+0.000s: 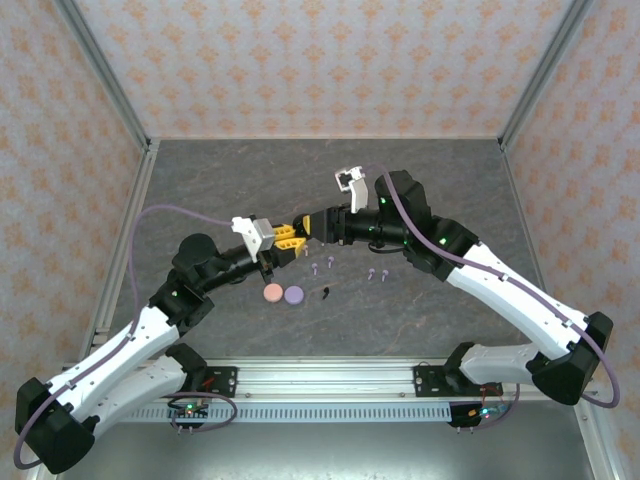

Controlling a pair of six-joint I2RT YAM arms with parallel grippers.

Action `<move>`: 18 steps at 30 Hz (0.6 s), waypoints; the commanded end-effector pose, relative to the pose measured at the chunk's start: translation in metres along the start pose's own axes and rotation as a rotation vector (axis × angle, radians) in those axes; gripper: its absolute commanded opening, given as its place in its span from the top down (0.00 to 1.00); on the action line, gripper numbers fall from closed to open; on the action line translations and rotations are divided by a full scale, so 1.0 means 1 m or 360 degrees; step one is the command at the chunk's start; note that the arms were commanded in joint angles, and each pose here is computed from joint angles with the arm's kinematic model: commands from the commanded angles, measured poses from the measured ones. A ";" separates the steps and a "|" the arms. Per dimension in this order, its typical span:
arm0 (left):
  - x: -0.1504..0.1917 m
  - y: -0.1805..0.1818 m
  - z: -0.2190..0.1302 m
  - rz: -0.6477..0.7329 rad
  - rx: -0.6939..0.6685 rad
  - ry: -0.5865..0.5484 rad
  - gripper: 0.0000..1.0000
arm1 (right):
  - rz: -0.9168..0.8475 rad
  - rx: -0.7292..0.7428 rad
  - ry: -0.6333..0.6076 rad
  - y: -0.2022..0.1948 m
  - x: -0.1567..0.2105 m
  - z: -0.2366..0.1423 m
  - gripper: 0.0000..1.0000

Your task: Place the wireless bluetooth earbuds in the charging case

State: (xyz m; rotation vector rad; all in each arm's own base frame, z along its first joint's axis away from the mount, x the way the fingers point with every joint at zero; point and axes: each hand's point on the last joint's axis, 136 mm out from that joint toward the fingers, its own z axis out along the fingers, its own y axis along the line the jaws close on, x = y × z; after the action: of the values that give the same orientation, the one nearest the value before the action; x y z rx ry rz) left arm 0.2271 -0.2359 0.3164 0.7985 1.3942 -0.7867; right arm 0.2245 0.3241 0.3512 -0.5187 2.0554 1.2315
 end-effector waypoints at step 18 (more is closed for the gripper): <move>-0.006 0.004 0.003 0.0028 -0.0033 -0.0006 1.00 | -0.0074 -0.0046 -0.0050 0.014 -0.010 -0.012 0.59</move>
State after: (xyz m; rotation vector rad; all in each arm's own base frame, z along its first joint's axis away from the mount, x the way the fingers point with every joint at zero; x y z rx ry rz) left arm 0.2289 -0.2369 0.3136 0.7996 1.4041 -0.7868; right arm 0.2251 0.3229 0.3484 -0.5248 2.0620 1.2130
